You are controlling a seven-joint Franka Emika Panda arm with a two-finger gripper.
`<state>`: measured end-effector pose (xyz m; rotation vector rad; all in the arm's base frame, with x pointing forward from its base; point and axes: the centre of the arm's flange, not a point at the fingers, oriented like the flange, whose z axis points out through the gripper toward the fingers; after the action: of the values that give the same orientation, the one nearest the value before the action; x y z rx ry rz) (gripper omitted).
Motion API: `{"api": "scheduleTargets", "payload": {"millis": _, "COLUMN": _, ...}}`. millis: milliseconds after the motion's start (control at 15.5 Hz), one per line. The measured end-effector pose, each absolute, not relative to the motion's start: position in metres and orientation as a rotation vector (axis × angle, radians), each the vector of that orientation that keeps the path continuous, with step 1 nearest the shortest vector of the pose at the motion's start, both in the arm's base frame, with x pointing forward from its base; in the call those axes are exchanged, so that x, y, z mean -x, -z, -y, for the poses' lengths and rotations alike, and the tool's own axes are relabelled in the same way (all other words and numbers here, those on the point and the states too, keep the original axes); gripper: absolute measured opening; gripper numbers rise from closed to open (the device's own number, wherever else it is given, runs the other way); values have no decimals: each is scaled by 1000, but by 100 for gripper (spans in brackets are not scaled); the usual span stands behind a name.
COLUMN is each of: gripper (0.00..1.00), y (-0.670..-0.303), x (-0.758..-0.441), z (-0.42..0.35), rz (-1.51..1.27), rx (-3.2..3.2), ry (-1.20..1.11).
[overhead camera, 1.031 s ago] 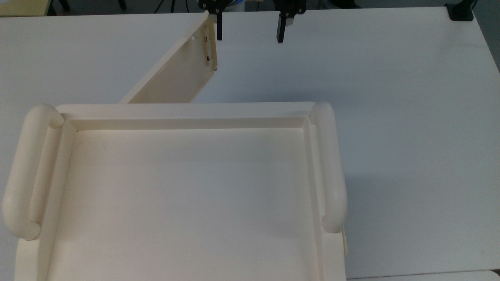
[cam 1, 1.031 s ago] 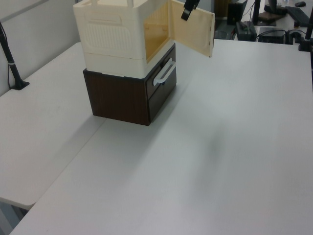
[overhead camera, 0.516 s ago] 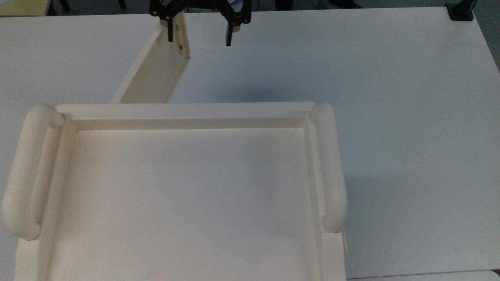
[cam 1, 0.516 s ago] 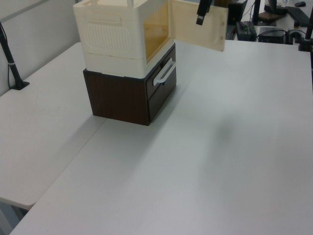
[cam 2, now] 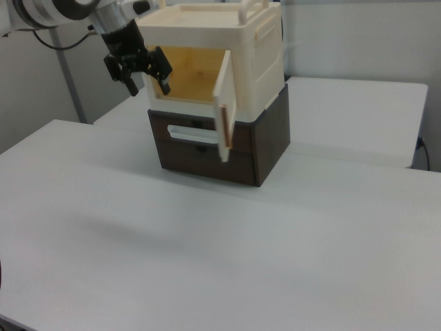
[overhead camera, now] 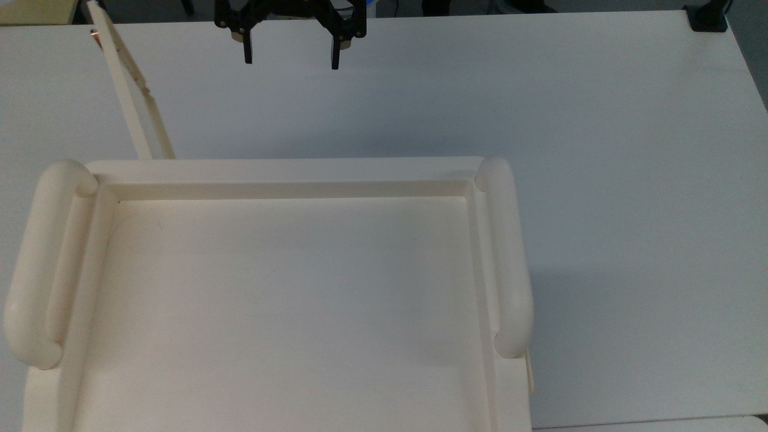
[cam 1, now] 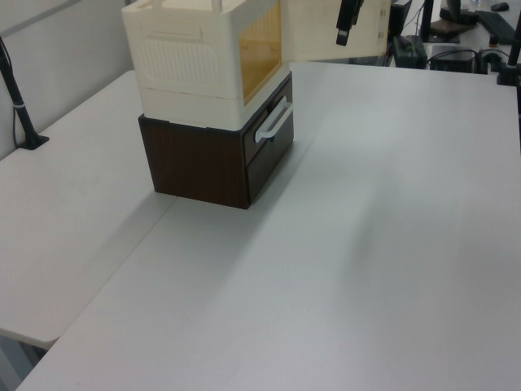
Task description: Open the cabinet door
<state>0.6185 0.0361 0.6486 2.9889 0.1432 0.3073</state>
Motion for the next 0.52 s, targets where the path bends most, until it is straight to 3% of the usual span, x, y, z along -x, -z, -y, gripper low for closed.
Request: {"api": "scheduleTargets", "payload": {"millis": 516, "gripper": 100, "y": -608, "x": -614, "z": -42, "rz": -140, "rx": -3073, "ry": -181}}
